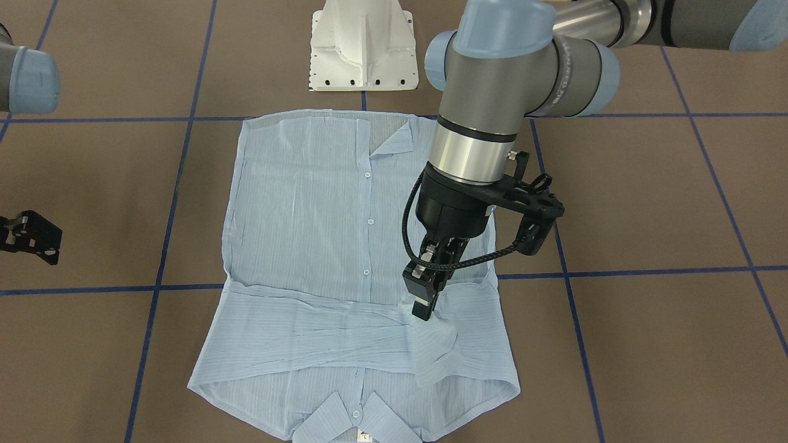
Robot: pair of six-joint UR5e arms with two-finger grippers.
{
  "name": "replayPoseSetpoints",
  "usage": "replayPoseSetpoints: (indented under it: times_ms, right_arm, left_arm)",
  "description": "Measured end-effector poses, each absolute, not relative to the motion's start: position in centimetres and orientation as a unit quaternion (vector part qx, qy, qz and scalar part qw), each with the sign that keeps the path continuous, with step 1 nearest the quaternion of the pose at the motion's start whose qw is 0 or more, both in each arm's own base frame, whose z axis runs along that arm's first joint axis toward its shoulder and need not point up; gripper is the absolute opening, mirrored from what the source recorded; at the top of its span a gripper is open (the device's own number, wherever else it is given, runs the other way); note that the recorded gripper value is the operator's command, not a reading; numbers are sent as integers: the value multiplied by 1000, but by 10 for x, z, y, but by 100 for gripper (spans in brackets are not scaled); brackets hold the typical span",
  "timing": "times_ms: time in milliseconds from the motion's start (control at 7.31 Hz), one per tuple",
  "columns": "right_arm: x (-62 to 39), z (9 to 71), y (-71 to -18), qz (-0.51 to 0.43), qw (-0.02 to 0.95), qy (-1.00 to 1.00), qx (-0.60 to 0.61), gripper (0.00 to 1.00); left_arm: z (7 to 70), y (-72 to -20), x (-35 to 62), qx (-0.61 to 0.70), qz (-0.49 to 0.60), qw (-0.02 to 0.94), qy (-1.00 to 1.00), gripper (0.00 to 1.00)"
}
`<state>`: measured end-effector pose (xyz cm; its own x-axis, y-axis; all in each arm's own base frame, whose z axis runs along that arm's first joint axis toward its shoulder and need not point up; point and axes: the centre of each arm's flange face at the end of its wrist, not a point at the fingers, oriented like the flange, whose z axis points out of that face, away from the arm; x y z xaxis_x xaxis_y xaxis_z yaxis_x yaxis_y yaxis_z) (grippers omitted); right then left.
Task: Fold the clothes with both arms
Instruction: 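Lift the cuff with the left gripper across the chest while the right arm withdraws, then lay the sleeve over the chest and release with the left gripper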
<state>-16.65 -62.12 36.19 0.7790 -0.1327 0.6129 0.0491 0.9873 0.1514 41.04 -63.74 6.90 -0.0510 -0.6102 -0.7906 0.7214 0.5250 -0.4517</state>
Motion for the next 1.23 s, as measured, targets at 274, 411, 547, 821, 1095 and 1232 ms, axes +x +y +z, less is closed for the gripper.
replayPoseSetpoints:
  times_ms: [274, 411, 547, 821, 1095, 1232]
  right_arm:
    - [-167, 361, -621, -49, 940, -330, 64, 100]
    - [-166, 361, -621, -49, 939, -335, 62, 100]
    - [-164, 360, -621, -48, 936, -343, 59, 100]
    - [-154, 360, -623, -40, 933, -353, 55, 100]
    - [-152, 362, -623, -38, 933, -355, 52, 100]
    - [-151, 362, -623, -38, 933, -355, 52, 100]
  left_arm:
    - [83, -617, 465, 53, -487, 690, 532, 0]
    - [95, -605, 502, 57, -480, 697, 530, 0]
    - [106, -589, 538, 59, -466, 705, 531, 0]
    - [120, -566, 594, 56, -440, 719, 536, 0]
    - [118, -554, 622, 53, -422, 726, 540, 0]
    - [115, -543, 635, 49, -412, 728, 546, 99]
